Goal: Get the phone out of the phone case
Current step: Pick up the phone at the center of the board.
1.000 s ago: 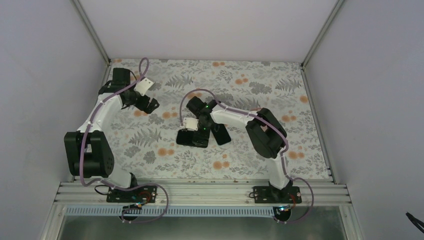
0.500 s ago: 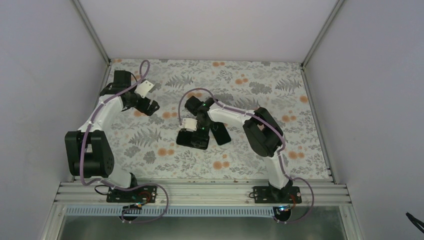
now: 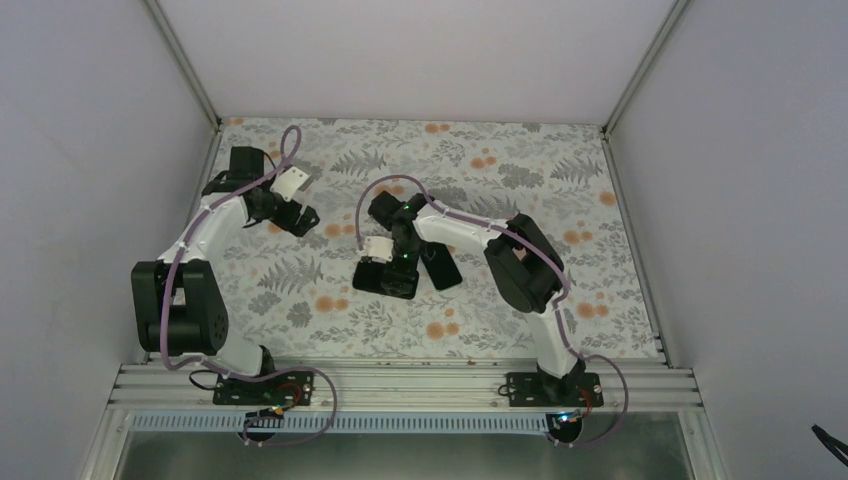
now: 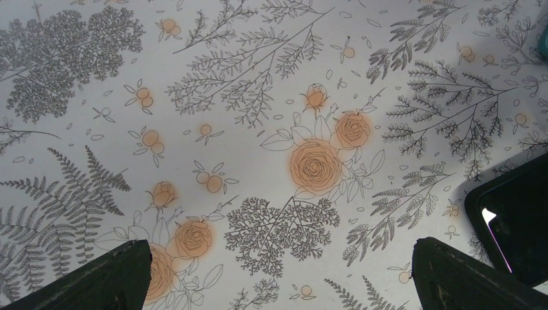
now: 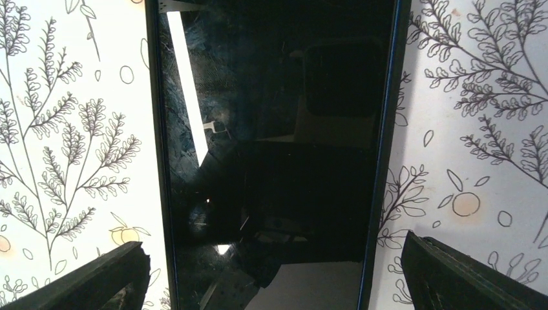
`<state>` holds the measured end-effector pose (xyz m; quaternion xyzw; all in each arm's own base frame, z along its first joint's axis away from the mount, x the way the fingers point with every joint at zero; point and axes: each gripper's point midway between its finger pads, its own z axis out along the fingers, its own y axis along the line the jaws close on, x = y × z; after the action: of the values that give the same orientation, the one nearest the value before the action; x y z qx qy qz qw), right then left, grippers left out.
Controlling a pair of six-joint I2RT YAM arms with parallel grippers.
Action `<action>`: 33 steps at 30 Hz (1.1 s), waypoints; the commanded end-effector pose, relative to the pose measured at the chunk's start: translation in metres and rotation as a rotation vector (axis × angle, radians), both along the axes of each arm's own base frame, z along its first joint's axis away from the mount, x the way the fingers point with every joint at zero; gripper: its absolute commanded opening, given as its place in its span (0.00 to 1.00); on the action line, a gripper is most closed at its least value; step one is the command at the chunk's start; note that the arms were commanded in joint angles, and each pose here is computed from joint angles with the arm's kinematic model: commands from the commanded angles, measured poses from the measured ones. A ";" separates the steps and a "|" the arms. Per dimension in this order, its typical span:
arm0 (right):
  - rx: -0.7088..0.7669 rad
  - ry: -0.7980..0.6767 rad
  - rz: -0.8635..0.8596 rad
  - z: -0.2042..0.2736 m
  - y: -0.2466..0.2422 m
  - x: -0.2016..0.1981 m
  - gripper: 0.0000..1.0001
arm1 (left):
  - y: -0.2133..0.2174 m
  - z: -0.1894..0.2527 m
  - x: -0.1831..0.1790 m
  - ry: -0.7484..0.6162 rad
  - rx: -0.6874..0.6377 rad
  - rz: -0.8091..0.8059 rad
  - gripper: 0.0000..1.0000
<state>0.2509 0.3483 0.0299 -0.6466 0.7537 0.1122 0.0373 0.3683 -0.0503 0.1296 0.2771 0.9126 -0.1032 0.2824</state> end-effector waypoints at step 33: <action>-0.155 -0.187 0.018 -0.038 -0.009 -0.004 0.83 | -0.007 -0.010 -0.020 0.010 -0.021 -0.069 1.00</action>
<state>0.2446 0.3471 0.0147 -0.6625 0.7452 0.0264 0.0714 0.3558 -0.0541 0.1144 0.2867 0.9121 -0.1156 0.2692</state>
